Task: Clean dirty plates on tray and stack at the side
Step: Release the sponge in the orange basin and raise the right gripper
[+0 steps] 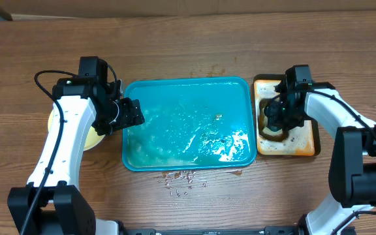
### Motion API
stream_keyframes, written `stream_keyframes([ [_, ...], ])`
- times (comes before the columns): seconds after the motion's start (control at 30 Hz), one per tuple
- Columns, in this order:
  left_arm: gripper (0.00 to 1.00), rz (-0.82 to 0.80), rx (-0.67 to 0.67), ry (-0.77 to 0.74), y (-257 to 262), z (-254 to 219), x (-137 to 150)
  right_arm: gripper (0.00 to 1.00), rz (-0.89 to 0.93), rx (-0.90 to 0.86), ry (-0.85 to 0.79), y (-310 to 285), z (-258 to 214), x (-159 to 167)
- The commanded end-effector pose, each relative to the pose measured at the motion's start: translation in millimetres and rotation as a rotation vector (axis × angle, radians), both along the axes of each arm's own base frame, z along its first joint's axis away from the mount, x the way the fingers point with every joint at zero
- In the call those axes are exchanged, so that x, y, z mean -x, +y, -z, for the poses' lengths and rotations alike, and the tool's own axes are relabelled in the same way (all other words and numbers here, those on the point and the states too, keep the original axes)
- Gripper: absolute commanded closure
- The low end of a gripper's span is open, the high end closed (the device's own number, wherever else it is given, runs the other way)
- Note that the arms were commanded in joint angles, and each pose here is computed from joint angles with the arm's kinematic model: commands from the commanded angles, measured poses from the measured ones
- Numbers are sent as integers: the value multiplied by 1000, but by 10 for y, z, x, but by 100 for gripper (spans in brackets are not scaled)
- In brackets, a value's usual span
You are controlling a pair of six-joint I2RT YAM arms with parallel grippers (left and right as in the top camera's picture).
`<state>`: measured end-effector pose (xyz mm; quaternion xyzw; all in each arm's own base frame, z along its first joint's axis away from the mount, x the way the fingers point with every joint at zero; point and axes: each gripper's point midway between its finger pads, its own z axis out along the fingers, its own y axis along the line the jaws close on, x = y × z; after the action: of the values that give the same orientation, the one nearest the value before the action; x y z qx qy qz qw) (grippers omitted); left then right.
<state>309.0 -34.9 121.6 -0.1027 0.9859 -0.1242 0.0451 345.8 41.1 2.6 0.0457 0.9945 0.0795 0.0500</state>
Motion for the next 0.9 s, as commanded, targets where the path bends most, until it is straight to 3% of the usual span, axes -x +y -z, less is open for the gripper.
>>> stream_keyframes([
  [0.0, 18, 30, 9, -23, -41, -51, -4, 96, 8, -5, 2, 0, 79, 68],
  [0.23, 18, 31, 9, -21, -42, -51, -2, 96, 7, -9, 8, 13, -152, -36],
  [0.43, 17, 31, 9, -21, -42, -51, 0, 94, 34, -16, -56, 19, -635, -238],
  [0.47, 18, 31, 9, -20, -41, -50, 2, 69, 33, -16, -63, 19, -682, -241],
  [0.5, 18, 31, 9, -19, -41, -50, 4, 0, 33, -16, -65, 19, -708, -237],
  [0.87, 17, 39, 8, -14, -42, -48, 22, 0, 30, -27, -202, 24, -1277, -206],
])
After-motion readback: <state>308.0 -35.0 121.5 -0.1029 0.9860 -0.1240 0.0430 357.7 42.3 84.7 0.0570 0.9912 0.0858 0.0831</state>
